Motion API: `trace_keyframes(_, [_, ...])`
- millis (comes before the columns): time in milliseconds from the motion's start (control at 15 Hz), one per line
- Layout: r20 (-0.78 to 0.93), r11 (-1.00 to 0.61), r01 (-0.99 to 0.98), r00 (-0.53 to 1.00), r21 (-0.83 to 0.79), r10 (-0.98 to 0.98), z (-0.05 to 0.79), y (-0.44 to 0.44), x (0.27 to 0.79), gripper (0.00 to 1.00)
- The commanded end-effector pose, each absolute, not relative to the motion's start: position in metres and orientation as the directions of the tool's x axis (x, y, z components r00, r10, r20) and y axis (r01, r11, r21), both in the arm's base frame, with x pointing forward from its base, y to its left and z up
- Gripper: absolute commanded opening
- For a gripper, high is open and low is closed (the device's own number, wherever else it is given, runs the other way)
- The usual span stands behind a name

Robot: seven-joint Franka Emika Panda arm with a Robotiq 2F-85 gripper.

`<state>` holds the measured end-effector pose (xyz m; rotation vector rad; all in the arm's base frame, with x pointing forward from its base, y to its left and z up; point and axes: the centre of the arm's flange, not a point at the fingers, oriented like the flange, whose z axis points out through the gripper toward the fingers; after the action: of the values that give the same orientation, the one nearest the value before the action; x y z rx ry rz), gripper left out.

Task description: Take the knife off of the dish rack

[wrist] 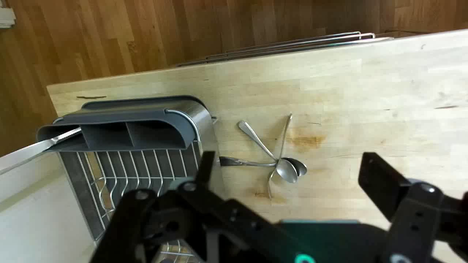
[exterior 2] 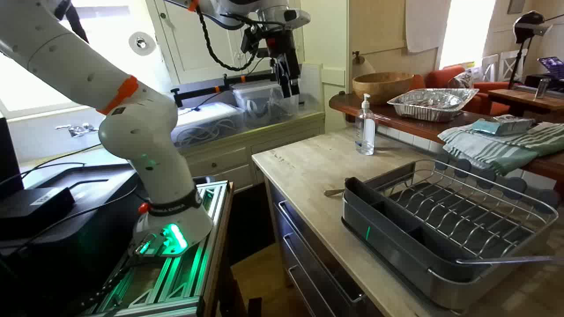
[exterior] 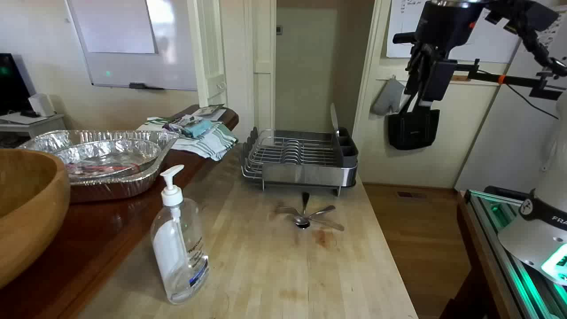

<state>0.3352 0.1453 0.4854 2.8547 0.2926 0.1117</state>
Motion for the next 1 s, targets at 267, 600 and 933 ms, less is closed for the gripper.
trace_keyframes(267, [0.049,-0.943,0.189,0.977,0.273,0.209,0.485,0.145,0.335,1.0])
trace_keyframes(600, [0.066,-0.955,0.145,0.984,0.26,0.168,0.487,0.139,0.345,1.0])
trace_keyframes(933, [0.166,-0.987,-0.094,0.984,0.133,-0.071,0.508,0.073,0.39,1.0])
